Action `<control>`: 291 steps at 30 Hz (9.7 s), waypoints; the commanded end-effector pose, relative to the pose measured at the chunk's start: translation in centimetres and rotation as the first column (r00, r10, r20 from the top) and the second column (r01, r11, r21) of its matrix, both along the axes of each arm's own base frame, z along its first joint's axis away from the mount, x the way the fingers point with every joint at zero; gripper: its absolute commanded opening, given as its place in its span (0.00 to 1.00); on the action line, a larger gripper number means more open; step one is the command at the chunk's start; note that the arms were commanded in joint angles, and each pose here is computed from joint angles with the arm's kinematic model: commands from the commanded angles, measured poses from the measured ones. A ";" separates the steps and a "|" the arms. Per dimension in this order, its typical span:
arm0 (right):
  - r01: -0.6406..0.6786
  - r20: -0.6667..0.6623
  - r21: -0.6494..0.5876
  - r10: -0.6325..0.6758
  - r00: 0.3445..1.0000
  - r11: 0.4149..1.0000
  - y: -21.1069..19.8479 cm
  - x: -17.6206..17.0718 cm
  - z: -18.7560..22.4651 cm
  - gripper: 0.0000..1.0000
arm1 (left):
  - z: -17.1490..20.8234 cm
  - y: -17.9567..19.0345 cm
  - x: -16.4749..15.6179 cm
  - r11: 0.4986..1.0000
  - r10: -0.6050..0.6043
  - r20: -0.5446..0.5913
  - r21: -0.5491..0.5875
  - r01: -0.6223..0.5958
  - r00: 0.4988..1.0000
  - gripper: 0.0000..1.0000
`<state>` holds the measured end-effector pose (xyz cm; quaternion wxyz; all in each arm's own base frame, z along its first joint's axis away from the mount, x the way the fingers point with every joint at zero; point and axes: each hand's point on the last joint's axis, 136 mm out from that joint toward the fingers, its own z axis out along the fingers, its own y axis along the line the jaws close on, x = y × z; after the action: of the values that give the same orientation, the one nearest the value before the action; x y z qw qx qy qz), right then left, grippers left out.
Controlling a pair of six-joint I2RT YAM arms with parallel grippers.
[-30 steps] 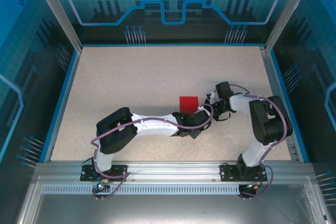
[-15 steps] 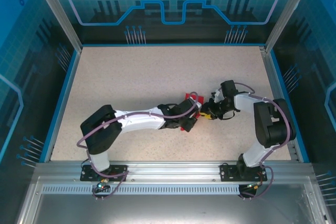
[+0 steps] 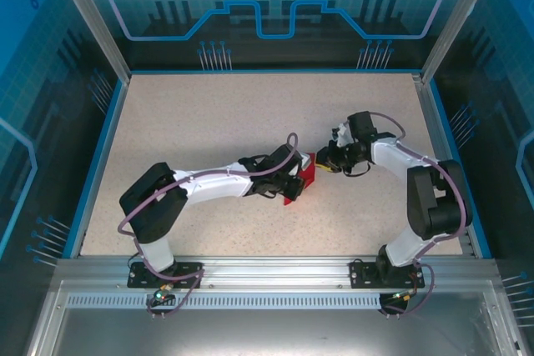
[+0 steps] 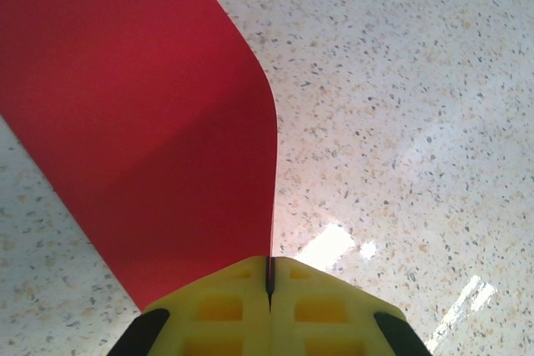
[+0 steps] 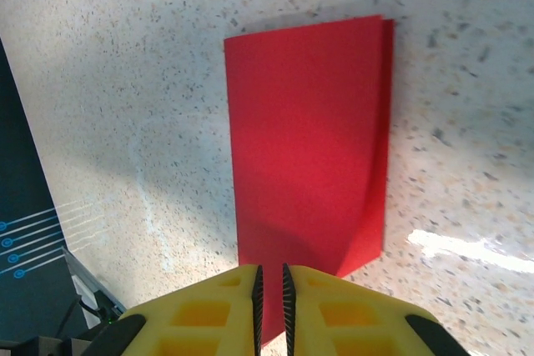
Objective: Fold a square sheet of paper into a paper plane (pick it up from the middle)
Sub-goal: Fold the triangle a second time at the center of the table.
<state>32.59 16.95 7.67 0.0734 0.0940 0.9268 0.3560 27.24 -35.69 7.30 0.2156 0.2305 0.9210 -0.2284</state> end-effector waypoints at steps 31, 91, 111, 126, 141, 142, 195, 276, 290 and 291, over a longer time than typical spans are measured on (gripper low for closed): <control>-0.143 -0.163 -0.230 0.107 0.981 0.963 0.4 1.7 -8.3 0.12 | -3.0 2.6 2.2 0.998 0.067 -0.145 -0.004 -0.069 0.987 0.02; -0.093 -0.078 -0.163 0.081 0.994 0.982 0.6 3.2 -4.0 0.18 | -7.2 3.4 2.9 0.998 0.036 -0.200 0.062 -0.024 0.979 0.06; 0.018 0.052 0.054 -0.021 0.998 0.998 4.4 -9.0 -2.3 0.00 | -6.8 3.3 2.9 0.998 0.034 -0.204 0.054 -0.023 0.978 0.05; -0.045 0.066 0.141 0.036 0.997 0.989 10.0 -9.3 -2.8 0.00 | -7.2 3.3 2.8 0.998 0.041 -0.218 0.050 -0.031 0.975 0.05; -0.017 0.041 0.100 0.013 0.999 0.995 10.2 -8.8 -5.3 0.00 | -7.3 3.4 2.7 0.998 0.037 -0.221 0.051 -0.027 0.975 0.05; -0.016 0.039 0.101 0.013 0.999 0.995 10.2 -8.8 -5.3 0.00 | -7.3 3.4 2.7 0.998 0.036 -0.222 0.051 -0.025 0.974 0.05; 0.082 0.085 0.154 -0.096 0.992 0.985 6.2 -4.9 -2.8 0.00 | -7.2 3.6 3.0 0.998 0.030 -0.222 0.057 -0.018 0.975 0.04; 0.142 0.081 0.051 -0.146 0.986 0.988 -0.4 0.1 -3.8 0.00 | -6.2 3.1 3.4 0.999 -0.007 -0.222 0.047 0.018 0.975 0.05; 0.038 0.029 0.099 -0.041 0.999 0.994 3.7 -1.6 -4.7 0.00 | -6.0 2.8 3.7 0.999 -0.010 -0.221 0.042 0.019 0.975 0.05; 0.038 0.017 0.096 -0.039 0.999 0.995 3.7 -1.7 -5.2 0.00 | -5.9 2.7 3.7 0.999 -0.011 -0.220 0.041 0.021 0.975 0.05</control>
<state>31.13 19.85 3.09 0.1034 0.1141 0.9064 0.3934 31.03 -33.08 1.80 0.1220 0.2080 0.9419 -0.2338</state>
